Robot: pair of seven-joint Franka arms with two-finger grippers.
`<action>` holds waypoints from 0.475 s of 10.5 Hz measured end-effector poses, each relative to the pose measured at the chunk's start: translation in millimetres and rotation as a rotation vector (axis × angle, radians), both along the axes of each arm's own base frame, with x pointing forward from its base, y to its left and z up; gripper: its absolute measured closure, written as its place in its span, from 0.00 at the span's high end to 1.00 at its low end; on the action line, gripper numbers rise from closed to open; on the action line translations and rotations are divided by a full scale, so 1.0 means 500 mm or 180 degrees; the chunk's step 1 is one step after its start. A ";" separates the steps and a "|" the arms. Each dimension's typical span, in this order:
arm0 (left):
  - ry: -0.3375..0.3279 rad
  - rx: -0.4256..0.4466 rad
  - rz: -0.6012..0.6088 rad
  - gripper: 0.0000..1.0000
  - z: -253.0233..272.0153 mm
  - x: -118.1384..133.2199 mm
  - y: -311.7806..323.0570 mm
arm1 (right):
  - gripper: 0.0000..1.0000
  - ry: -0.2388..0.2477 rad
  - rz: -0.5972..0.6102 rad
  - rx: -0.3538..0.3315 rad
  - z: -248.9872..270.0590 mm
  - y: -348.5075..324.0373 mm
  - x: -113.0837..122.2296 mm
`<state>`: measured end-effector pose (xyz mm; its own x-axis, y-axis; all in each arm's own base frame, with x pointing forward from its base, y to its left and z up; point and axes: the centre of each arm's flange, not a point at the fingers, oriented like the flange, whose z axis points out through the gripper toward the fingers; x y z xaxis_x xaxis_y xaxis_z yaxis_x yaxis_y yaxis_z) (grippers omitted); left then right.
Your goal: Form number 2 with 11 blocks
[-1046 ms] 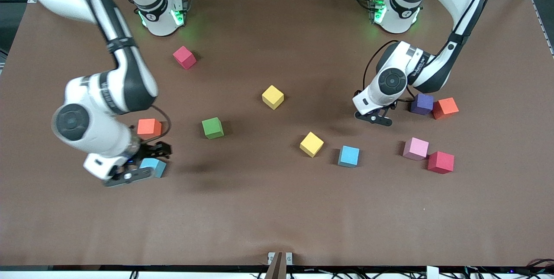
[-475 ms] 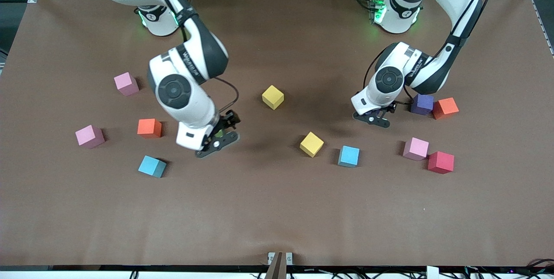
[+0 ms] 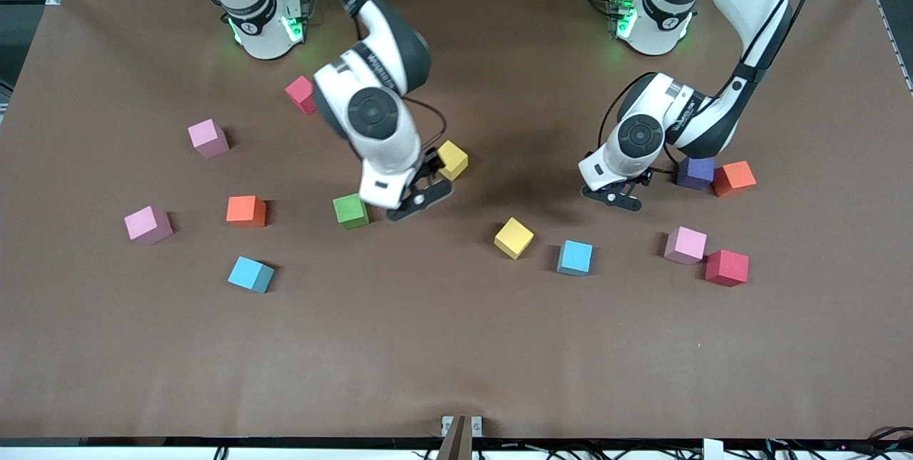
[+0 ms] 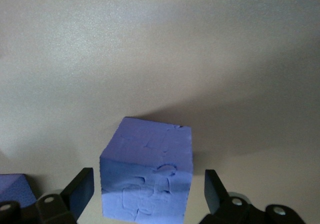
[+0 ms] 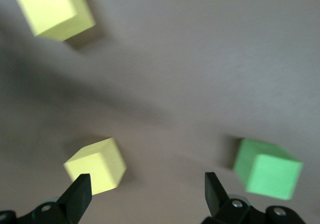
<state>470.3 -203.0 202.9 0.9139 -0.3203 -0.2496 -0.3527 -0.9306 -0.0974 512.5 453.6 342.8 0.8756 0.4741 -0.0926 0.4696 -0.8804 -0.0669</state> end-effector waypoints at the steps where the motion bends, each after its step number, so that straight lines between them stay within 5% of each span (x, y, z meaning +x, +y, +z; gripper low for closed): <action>1: 0.0008 0.0007 0.0015 0.92 -0.003 -0.002 0.001 | 1.00 0.0004 0.0047 -0.0014 -0.012 0.034 -0.036; 3: 0.0027 0.0026 0.0061 0.80 -0.009 -0.008 0.004 | 1.00 0.0031 0.0003 -0.0069 -0.063 0.066 -0.092; 4: 0.0015 0.0038 0.0126 0.66 -0.009 -0.007 0.005 | 1.00 0.0067 -0.0213 -0.0138 -0.090 0.065 -0.111; 5: -0.0009 0.0056 0.0214 0.63 -0.006 -0.007 0.004 | 1.00 0.0082 -0.0577 -0.0211 -0.104 0.078 -0.135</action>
<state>466.9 -200.8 199.8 0.9338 -0.2538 -0.2521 -0.2893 -0.9503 -0.1149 444.8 492.4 290.8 0.9430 0.3009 -0.1419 0.3018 -0.9532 -0.0158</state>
